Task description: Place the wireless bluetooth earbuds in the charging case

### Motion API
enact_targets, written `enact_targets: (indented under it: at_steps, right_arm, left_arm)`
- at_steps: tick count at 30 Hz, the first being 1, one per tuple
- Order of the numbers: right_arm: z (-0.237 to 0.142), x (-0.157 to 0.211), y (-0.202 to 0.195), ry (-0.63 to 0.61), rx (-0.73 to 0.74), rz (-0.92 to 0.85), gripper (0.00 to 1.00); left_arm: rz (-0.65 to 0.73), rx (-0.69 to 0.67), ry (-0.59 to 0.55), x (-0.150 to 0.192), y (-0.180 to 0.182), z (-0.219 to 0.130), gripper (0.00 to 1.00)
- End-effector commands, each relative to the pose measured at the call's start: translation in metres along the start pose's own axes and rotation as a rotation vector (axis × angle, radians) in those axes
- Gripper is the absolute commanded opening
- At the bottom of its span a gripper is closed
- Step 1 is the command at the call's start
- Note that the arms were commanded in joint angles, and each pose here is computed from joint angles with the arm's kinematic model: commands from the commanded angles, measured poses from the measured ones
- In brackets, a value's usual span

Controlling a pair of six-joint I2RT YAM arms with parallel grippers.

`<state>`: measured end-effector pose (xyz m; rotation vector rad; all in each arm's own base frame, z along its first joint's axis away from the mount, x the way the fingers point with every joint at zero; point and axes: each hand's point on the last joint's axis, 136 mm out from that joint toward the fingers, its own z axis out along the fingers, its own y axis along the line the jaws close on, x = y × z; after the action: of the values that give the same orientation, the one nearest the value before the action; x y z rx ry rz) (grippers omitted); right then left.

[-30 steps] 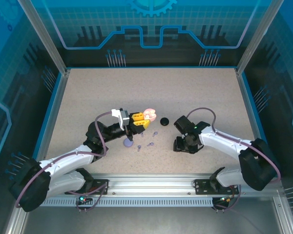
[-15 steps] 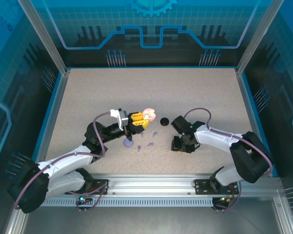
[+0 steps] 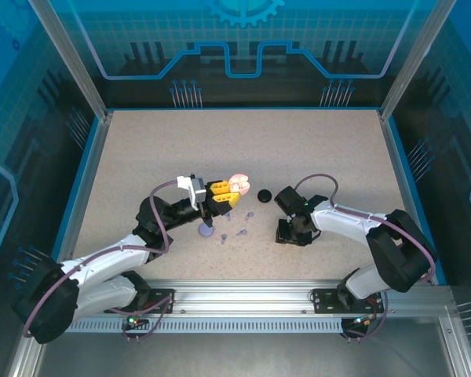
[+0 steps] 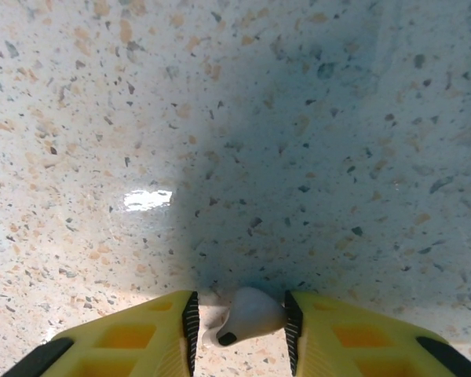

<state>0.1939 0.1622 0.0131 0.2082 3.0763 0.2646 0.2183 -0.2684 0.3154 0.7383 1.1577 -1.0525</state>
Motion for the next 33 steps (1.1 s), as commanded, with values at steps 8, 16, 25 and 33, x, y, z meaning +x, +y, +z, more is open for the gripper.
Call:
enact_targets:
  at_steps: [8,16,25,33]
  right_arm:
    - [0.002,0.0,0.004,-0.002,-0.018,-0.014,0.29]
    - [-0.007,-0.005,0.008,-0.038,-0.041,-0.045,0.25]
    - [-0.023,-0.011,0.012,-0.086,-0.057,-0.071,0.25]
    - [-0.107,-0.037,0.028,-0.335,-0.155,-0.131,0.24]
  left_arm:
    - [0.029,-0.002,-0.024,-0.005,-0.003,-0.003,0.17]
    - [0.026,-0.002,-0.024,-0.006,-0.003,-0.003,0.17]
    - [0.027,-0.002,-0.022,-0.005,-0.003,-0.003,0.17]
    - [0.024,-0.006,-0.014,-0.001,0.0,0.001,0.17]
